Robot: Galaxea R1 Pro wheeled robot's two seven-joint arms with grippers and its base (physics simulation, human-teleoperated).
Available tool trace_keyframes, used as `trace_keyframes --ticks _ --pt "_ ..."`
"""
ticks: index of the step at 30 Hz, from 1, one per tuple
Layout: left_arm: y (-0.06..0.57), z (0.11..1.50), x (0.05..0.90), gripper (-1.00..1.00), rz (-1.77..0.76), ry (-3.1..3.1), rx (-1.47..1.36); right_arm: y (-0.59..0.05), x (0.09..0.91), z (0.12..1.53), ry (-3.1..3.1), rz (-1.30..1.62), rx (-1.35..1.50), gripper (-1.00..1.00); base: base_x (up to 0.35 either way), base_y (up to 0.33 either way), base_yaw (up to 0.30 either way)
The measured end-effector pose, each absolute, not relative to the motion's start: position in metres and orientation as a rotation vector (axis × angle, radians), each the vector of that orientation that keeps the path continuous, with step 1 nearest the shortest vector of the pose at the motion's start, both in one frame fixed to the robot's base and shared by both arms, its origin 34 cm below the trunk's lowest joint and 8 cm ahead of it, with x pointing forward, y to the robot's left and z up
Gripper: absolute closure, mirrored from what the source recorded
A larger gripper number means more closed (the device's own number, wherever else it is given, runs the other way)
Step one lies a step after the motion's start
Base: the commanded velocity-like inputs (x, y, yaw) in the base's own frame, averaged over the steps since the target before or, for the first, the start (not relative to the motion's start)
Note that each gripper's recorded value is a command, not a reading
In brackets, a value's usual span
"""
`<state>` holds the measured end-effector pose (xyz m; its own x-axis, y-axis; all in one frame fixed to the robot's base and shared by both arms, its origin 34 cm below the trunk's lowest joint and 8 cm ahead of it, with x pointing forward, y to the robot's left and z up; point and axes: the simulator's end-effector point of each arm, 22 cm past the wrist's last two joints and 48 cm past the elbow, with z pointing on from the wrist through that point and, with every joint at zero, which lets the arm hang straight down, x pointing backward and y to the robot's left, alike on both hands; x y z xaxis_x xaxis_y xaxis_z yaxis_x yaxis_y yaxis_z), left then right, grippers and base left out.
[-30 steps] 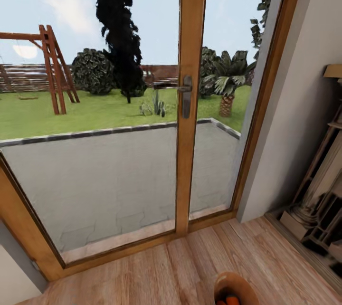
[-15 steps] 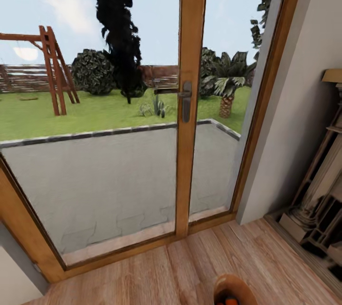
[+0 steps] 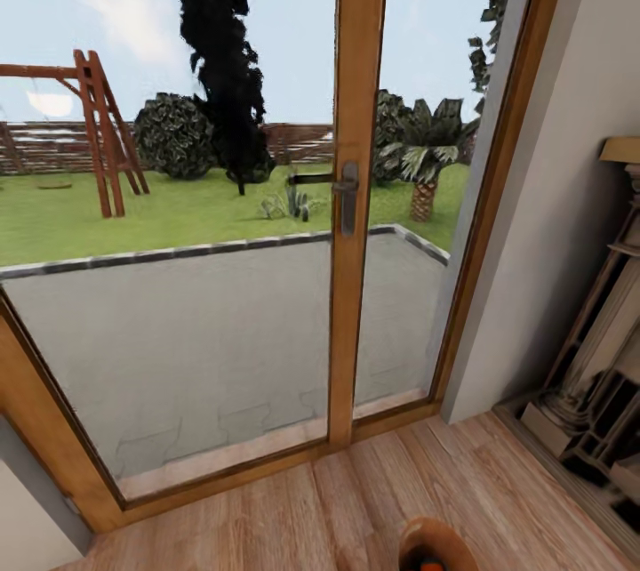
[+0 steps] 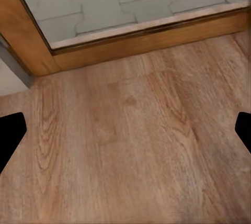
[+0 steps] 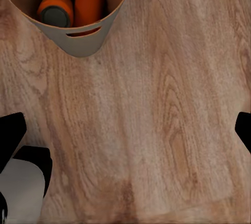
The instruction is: Put the three can of soda from the living room inside the tash can in the kitchen.
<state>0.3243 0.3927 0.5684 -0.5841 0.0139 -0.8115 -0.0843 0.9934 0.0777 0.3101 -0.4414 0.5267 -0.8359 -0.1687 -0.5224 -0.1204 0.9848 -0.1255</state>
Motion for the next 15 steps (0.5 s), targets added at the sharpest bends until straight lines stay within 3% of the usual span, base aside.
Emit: trace_keyframes --ticks 15 --pt "0.375 0.594 0.247 -1.00 0.127 2.212 -0.032 -0.416 0.240 0.541 2.595 -0.102 -0.054 -1.00 0.000 0.000 0.000"
